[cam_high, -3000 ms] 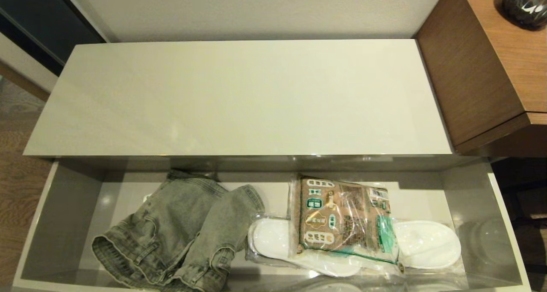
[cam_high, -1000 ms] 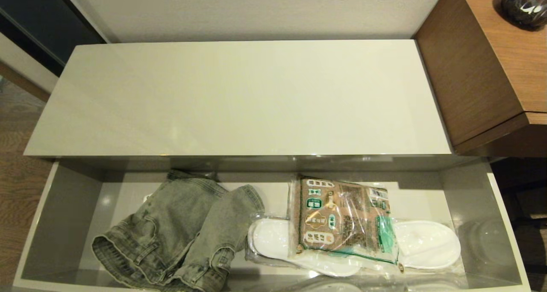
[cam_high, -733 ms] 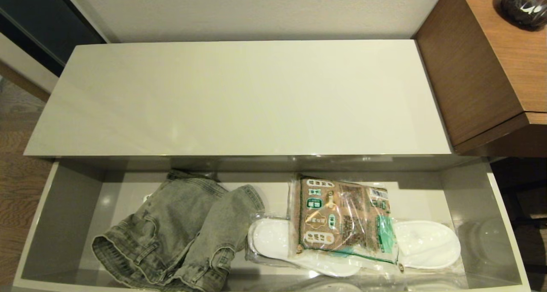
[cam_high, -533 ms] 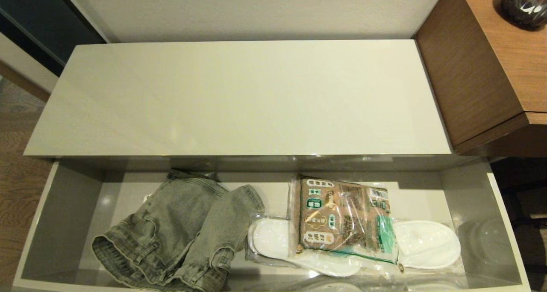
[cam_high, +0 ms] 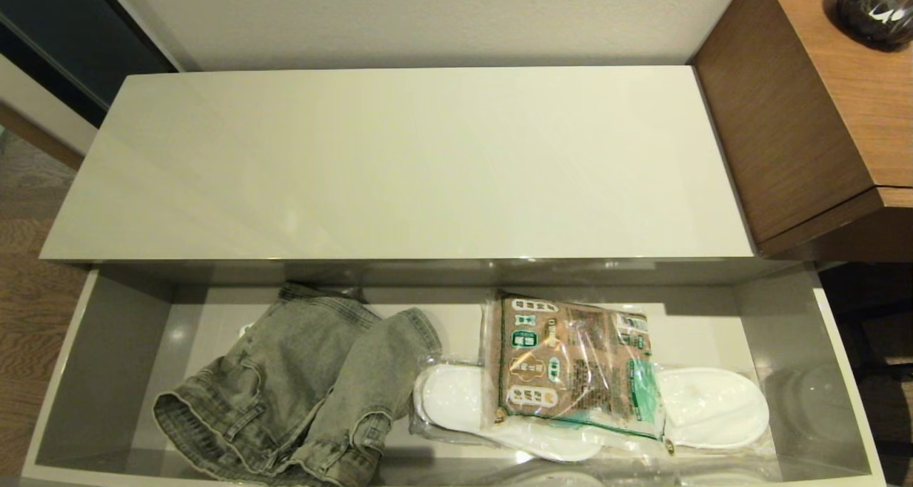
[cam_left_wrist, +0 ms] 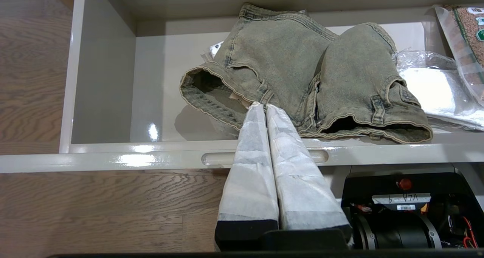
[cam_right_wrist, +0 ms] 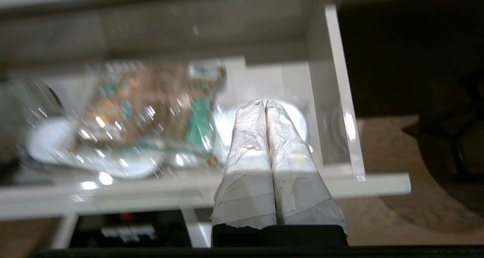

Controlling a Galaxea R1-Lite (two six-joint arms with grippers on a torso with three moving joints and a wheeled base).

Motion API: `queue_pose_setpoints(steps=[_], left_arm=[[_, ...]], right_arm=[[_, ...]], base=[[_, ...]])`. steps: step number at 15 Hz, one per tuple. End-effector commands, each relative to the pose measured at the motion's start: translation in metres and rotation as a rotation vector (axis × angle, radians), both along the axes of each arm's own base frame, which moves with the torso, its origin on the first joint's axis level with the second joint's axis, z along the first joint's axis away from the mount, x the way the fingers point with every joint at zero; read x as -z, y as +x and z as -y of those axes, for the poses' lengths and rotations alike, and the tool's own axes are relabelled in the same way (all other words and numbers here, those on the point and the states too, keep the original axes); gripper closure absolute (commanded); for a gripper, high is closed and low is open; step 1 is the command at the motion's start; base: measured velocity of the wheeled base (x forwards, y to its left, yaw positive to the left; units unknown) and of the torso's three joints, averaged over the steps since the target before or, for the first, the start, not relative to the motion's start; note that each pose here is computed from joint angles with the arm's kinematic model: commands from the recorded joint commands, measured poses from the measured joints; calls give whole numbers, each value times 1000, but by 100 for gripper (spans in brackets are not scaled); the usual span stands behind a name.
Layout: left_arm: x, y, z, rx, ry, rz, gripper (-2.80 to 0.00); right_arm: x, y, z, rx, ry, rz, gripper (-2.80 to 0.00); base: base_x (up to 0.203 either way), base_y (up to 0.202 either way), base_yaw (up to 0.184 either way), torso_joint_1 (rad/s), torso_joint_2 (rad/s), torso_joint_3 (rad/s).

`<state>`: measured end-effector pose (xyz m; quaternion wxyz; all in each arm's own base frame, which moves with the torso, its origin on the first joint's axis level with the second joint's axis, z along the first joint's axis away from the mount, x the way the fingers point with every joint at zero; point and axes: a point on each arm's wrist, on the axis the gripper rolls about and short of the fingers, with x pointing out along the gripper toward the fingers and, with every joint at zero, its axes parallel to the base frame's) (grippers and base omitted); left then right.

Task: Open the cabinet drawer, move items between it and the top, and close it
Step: Take out the shorts from the drawer

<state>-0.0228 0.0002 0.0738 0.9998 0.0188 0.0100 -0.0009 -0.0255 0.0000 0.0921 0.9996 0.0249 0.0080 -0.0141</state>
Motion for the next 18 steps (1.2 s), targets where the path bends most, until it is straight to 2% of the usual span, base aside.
queue_pose_setpoints(steps=[1, 16, 18], left_arm=[[0, 0, 0, 0, 1, 0, 0], [0, 0, 0, -1, 1, -1, 0], [0, 0, 0, 0, 1, -1, 0]], right_arm=[[16, 6, 0, -23, -75, -32, 0], [17, 6, 0, -17, -37, -28, 0], [18, 3, 0, -17, -37, 10, 0]], base=[[0, 0, 0, 0, 0, 0], [0, 0, 0, 0, 0, 0], [0, 0, 0, 0, 0, 0]])
